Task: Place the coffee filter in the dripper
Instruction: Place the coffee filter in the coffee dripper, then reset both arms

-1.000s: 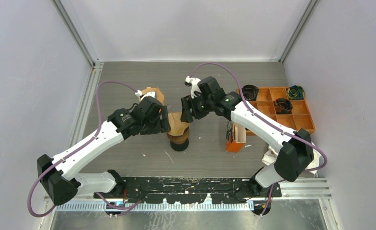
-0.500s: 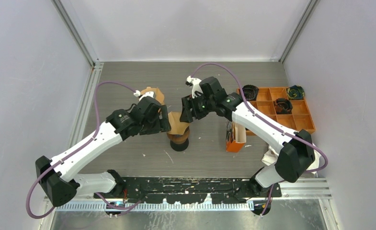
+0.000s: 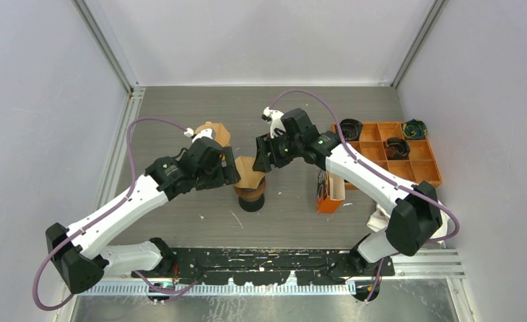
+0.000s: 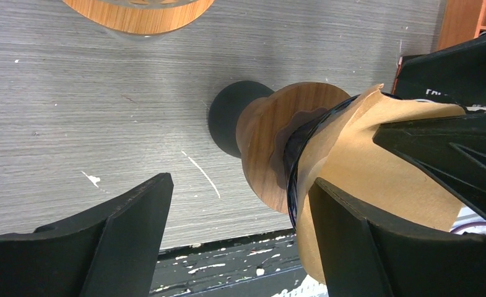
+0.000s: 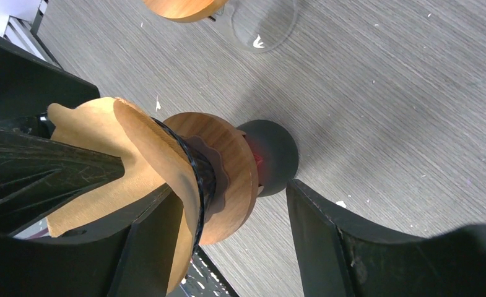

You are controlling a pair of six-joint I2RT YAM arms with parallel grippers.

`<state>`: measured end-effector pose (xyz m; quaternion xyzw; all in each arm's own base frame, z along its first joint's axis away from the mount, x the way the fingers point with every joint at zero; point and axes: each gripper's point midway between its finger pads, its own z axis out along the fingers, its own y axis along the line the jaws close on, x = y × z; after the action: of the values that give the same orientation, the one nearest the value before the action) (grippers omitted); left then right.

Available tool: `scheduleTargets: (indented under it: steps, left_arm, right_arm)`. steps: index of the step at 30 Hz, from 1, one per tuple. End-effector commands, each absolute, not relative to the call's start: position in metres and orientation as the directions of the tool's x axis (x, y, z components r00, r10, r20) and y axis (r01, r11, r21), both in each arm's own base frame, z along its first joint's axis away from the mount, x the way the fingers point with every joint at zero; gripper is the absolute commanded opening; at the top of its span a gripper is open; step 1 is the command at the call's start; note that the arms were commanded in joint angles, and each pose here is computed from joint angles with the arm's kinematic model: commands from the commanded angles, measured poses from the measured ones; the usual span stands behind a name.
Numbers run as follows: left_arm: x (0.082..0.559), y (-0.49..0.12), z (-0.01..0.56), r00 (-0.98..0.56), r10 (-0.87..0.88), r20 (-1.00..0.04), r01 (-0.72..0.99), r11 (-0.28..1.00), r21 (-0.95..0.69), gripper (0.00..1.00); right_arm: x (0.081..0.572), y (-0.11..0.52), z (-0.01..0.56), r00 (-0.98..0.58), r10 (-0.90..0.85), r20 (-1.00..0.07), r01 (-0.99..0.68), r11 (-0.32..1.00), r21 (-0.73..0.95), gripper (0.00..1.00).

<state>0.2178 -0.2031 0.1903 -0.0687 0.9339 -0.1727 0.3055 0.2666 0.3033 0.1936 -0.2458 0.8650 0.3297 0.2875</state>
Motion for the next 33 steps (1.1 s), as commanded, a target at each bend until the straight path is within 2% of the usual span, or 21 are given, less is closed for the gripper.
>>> scheduleTargets:
  steps: [1, 17, 20, 27, 29, 33]
  left_arm:
    - [0.227, -0.209, 0.211, -0.749, -0.318, -0.581, -0.018, 0.887, -0.461, 0.83]
    - [0.229, -0.204, 0.236, -0.689, -0.393, -0.609, 0.01, 0.835, -0.55, 0.87]
    - [0.231, -0.197, 0.246, -0.661, -0.4, -0.635, 0.024, 0.835, -0.55, 0.93]
    - [0.239, -0.159, 0.277, -0.555, -0.409, -0.724, 0.012, 0.867, -0.499, 0.99]
    - [0.24, -0.143, 0.286, -0.512, -0.403, -0.759, -0.005, 0.885, -0.466, 0.99]
    - [0.238, -0.107, 0.303, -0.417, -0.365, -0.833, -0.045, 0.923, -0.382, 0.99]
  right_arm:
    - [0.268, 0.306, 0.221, -0.673, -0.183, -0.717, -0.641, 0.627, 0.442, 0.67]
    - [0.263, 0.309, 0.255, -0.614, -0.14, -0.777, -0.693, 0.567, 0.446, 0.71]
    - [0.267, 0.302, 0.268, -0.582, -0.113, -0.806, -0.698, 0.577, 0.423, 0.74]
    - [0.292, 0.259, 0.305, -0.476, -0.022, -0.879, -0.659, 0.671, 0.34, 0.84]
    - [0.302, 0.237, 0.313, -0.436, 0.012, -0.9, -0.614, 0.727, 0.307, 0.87]
    - [0.317, 0.185, 0.328, -0.337, 0.067, -0.939, -0.464, 0.856, 0.227, 1.0]
